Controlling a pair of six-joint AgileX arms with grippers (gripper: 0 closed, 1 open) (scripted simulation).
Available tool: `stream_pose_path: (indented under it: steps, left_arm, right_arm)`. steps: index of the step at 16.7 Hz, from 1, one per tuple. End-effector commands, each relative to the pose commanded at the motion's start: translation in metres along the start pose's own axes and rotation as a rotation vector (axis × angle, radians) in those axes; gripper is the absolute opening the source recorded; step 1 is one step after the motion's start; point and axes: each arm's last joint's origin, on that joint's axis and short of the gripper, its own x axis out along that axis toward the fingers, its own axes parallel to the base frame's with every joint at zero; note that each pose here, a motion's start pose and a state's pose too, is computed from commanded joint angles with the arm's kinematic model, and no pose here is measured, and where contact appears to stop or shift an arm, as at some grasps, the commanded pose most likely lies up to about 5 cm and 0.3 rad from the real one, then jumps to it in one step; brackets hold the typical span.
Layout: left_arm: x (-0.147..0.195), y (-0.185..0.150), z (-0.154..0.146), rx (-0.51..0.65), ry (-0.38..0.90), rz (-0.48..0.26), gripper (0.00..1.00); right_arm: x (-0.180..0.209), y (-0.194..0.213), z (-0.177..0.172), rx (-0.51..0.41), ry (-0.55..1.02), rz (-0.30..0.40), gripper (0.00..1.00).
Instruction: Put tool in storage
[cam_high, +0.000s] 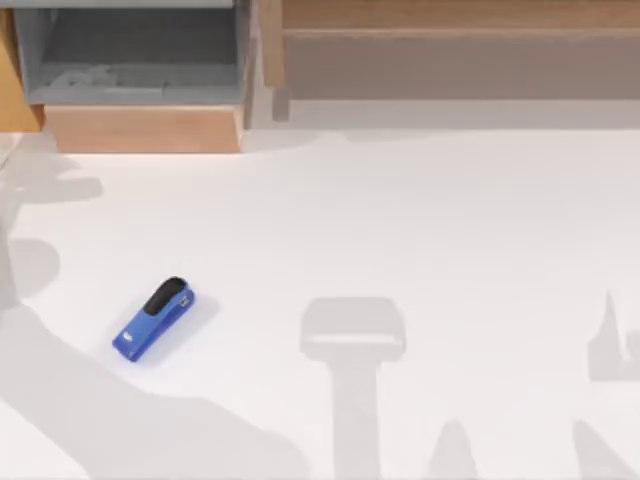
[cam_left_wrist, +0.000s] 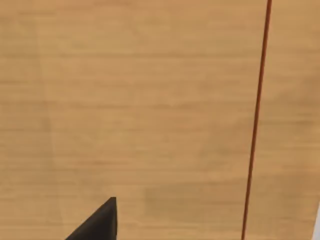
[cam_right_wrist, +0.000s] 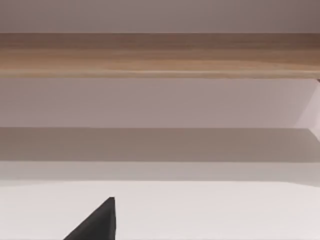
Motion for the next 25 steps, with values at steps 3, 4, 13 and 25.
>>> stream_pose_path:
  steps: [3,4,13,25]
  left_arm:
    - [0.000,0.000,0.000,0.000,0.000,0.000,0.70]
    - [0.000,0.000,0.000,0.000,0.000,0.000,0.62]
    - [0.000,0.000,0.000,0.000,0.000,0.000,0.00]
    - [-0.016,-0.005,-0.002,-0.015,0.002,-0.017,0.00]
  right_arm:
    - [0.000,0.000,0.000,0.000,0.000,0.000,1.00]
    - [0.000,0.000,0.000,0.000,0.000,0.000,1.00]
    - [0.000,0.000,0.000,0.000,0.000,0.000,1.00]
    - [0.000,0.000,0.000,0.000,0.000,0.000,1.00]
